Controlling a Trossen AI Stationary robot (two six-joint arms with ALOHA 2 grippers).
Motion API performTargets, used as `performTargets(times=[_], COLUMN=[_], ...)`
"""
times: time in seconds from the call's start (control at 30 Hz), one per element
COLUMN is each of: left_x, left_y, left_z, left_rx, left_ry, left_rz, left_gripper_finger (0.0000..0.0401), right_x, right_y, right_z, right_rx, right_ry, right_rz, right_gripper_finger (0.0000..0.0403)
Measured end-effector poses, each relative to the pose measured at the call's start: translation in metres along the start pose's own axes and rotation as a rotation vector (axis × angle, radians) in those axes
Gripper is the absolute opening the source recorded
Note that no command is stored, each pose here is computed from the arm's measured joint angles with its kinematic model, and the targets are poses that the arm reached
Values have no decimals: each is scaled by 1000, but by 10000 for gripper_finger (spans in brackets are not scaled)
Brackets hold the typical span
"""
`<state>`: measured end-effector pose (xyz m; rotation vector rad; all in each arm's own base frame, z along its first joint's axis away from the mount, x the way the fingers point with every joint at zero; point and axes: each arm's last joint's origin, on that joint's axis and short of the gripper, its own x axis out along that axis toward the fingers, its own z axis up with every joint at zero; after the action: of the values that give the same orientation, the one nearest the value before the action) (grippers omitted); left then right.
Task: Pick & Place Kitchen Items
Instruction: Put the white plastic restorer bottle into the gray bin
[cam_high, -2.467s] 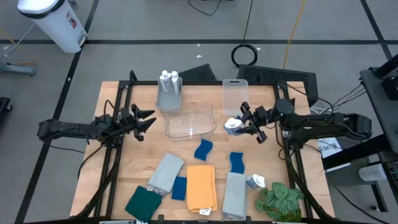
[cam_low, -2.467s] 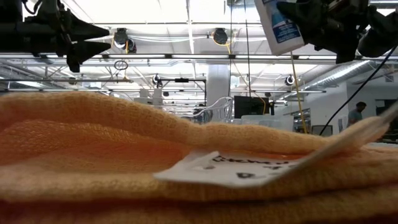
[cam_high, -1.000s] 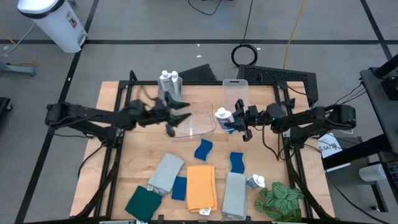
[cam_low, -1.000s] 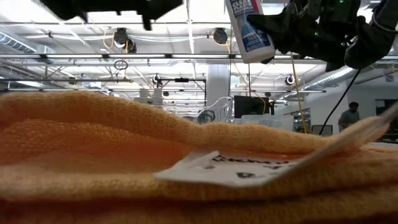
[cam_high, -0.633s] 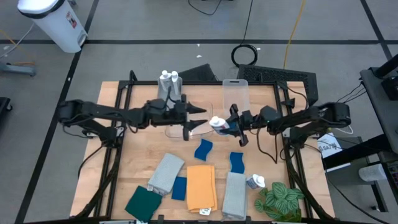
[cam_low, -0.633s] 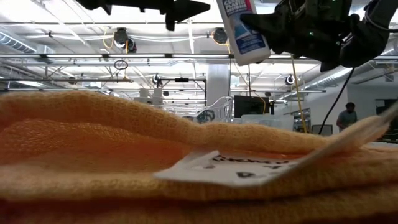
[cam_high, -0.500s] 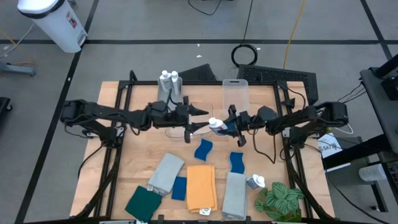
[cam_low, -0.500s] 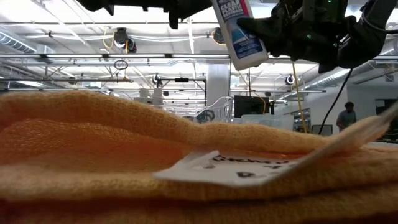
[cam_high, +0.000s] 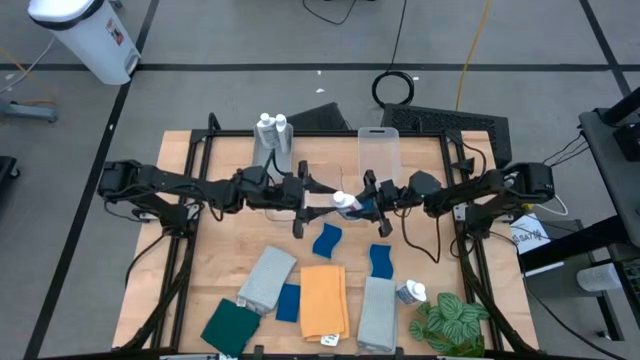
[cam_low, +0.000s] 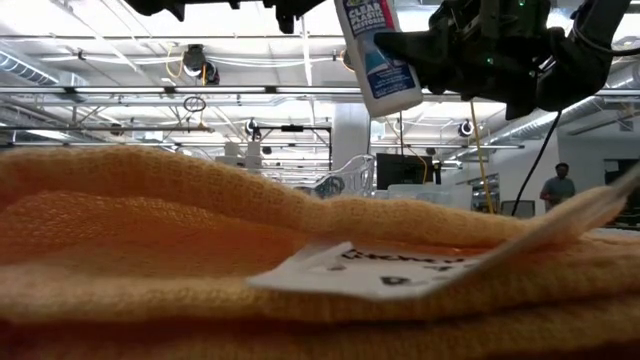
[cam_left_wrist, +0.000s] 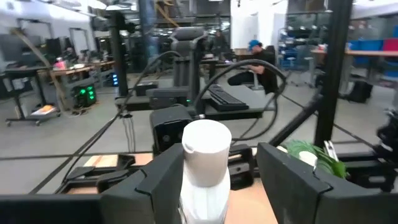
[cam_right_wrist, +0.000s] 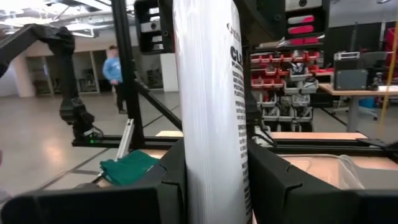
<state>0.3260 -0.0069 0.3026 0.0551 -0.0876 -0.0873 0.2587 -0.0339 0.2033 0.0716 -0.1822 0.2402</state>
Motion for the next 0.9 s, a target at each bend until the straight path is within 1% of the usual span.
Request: performTargets(times=[0.27,0.4,0.63,0.7,0.8,0.9], left_x=[0,0,0,0,0,0], left_y=[-1,-1,-1,-1,-1,-1], left_z=[0,0,0,0,0,0], left_rx=[-5,-5,-11,-24,-36,-35], left_ry=[0,0,2,2,2,2], left_rz=[14,14,19,19,11,11], left_gripper_finger=[207,207,207,207,207,207], right_x=[6,11,12,12,12,12], right_y=[5,9,10,10,9,9], right_z=[2,3,3,3,3,3], right_rx=[6,-21,-25,-25,-27,-32], right_ry=[1,16,12,11,6,6], right_rz=[13,28,33,28,-11,-14], right_gripper_finger=[96,96,96,96,96,96])
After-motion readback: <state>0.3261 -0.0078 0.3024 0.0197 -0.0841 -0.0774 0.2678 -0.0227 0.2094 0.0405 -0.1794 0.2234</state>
